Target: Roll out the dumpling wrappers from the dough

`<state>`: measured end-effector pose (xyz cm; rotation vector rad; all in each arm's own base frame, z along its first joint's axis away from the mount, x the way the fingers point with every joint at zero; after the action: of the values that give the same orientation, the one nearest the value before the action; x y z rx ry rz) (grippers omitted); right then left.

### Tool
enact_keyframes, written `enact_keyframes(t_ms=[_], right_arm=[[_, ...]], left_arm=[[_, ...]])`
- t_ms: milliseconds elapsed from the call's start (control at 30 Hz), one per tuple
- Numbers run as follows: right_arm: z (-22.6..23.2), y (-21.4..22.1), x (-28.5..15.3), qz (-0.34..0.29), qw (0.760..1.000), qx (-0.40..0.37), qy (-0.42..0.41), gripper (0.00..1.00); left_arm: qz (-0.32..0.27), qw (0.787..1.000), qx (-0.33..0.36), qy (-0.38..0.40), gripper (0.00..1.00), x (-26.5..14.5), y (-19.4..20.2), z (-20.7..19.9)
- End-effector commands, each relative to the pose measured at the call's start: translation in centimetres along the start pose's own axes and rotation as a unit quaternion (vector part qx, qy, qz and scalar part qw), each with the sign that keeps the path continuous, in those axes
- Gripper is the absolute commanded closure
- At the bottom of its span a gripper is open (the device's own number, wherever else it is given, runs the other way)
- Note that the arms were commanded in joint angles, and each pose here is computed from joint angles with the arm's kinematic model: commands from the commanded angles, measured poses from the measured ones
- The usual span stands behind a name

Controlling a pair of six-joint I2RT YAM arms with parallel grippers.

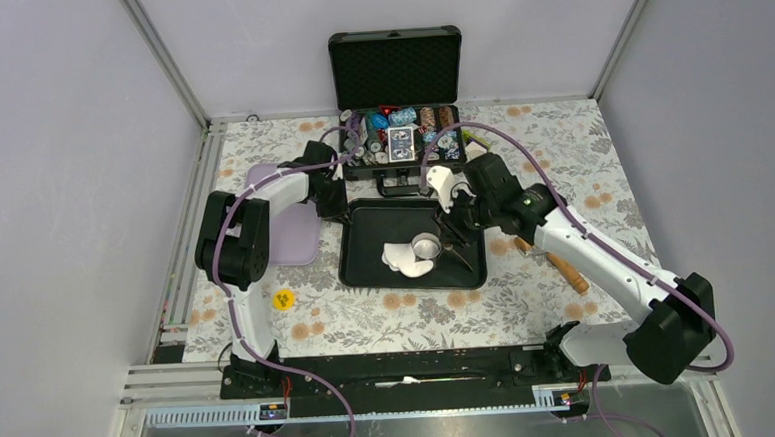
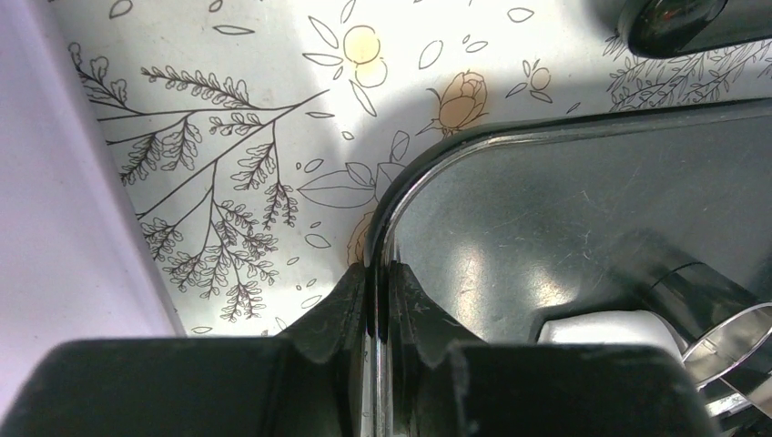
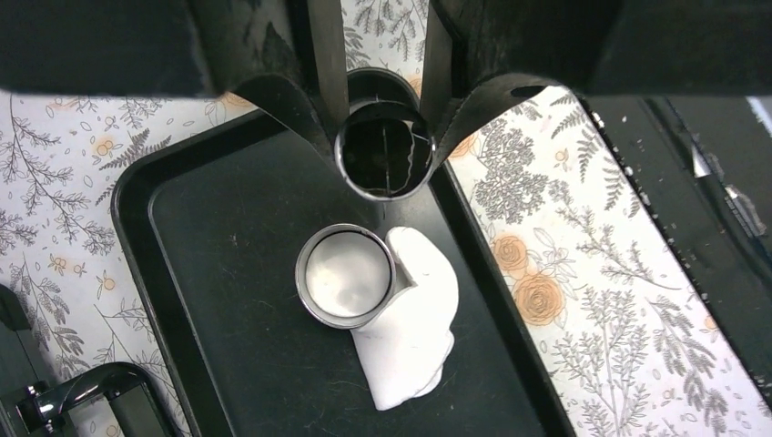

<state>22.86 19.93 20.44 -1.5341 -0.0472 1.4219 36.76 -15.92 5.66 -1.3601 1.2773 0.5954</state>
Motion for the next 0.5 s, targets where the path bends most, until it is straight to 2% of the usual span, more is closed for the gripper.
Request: enact_keyframes(t_ms=[0, 300, 467], right_arm=[[-0.3, -1.4, 0.7, -0.071, 0.997, -0.010, 0.012, 1.00], [0.6, -0.6, 2.0, -0.114, 0.993, -0.010, -0.014, 1.00], [1.9, -0.3, 3.0, -0.112, 0.993, -0.006, -0.039, 1.00]], left_arm=[[-0.011, 1.000, -0.004, 0.007, 1.00, -1.2, 0.1, -0.4], [-0.012, 1.000, -0.012, 0.009, 1.00, -1.0, 0.3, -0.5], [-0.007, 1.000, -0.013, 0.009, 1.00, -0.6, 0.5, -0.4]])
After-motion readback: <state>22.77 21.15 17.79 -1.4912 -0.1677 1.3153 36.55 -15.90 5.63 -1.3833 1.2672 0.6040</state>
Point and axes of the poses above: each gripper's point midway between its finger pads, its own x axis out along the fingers, its own z axis along the line the jaws close on, y = z × x, the point moved 4 cm from there along -x, back along the fingers, and after that the axes turned 15 degrees about x, right-handed, at the moved point
